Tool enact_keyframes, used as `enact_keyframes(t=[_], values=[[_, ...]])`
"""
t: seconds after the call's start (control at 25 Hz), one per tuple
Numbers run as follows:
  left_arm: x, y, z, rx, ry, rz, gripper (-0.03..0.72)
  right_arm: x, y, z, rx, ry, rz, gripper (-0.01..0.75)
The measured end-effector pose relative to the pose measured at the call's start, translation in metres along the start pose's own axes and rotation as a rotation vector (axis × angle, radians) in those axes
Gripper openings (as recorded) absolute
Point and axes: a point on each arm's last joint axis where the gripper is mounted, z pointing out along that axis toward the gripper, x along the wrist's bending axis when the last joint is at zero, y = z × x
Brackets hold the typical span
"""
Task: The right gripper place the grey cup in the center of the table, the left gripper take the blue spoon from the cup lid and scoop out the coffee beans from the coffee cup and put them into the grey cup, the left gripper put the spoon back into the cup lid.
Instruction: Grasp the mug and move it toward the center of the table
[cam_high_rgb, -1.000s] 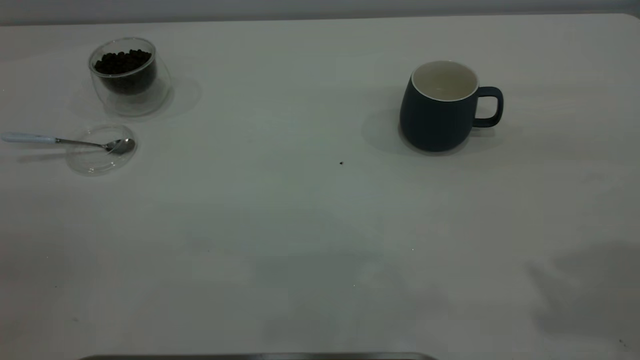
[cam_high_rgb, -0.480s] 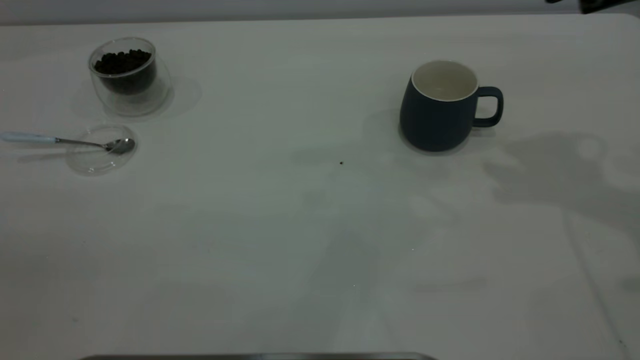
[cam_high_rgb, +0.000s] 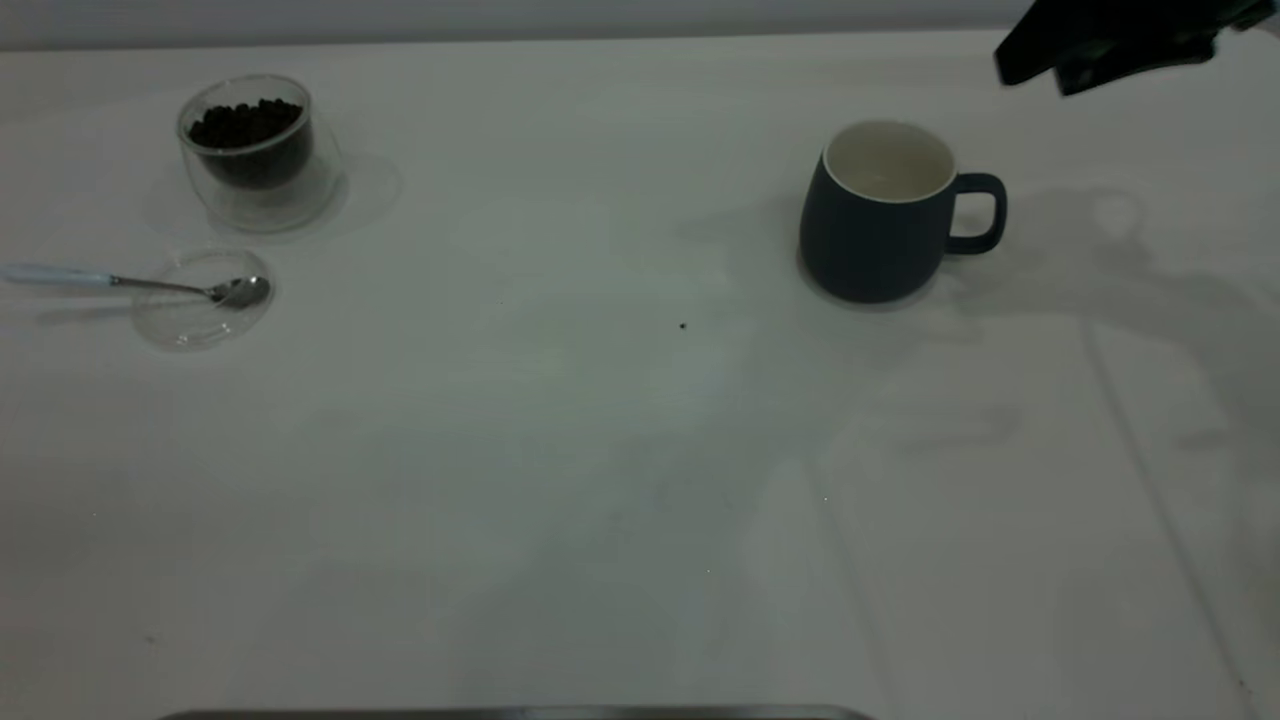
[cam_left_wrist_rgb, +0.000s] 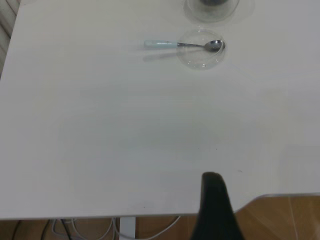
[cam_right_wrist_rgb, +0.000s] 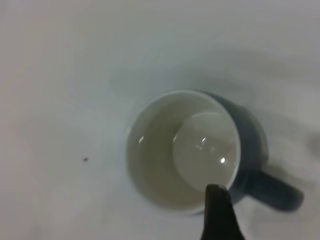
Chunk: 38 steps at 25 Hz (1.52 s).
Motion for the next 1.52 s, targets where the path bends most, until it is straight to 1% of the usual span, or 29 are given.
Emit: enact_keyframes(t=[0.2,0.28,0.52,0.84,0.96,1.12,1.32,1.52], values=[[0.000,0.000,0.000,0.000,0.000,0.000,0.592,-0.015,-0.002,0.045,0.038,0.006,-0.091,0.462],[0.000,0.000,0.000,0.000,0.000,0.000,0.592,-0.019,-0.001,0.055,0.034,0.010,-0.098,0.464],[0.000,0.000,0.000,0.000,0.000,0.000,0.592,-0.029,-0.006,0.070,0.040,-0.027,-0.097,0.484],[0.000,0.000,0.000,0.000,0.000,0.000,0.592,-0.028,-0.007,0.071,0.046,-0.008,-0.094,0.490],[0.000,0.000,0.000,0.000,0.000,0.000,0.592,-0.024,-0.007,0.072,0.041,0.015,-0.076,0.490],[0.000,0.000,0.000,0.000,0.000,0.000,0.592,-0.015,-0.006,0.077,0.044,0.023,-0.094,0.490],[0.000,0.000,0.000,0.000,0.000,0.000,0.592,0.010,-0.004,0.089,0.047,0.011,-0.199,0.490],[0.000,0.000,0.000,0.000,0.000,0.000,0.592,0.031,-0.004,0.099,0.049,0.003,-0.258,0.490]])
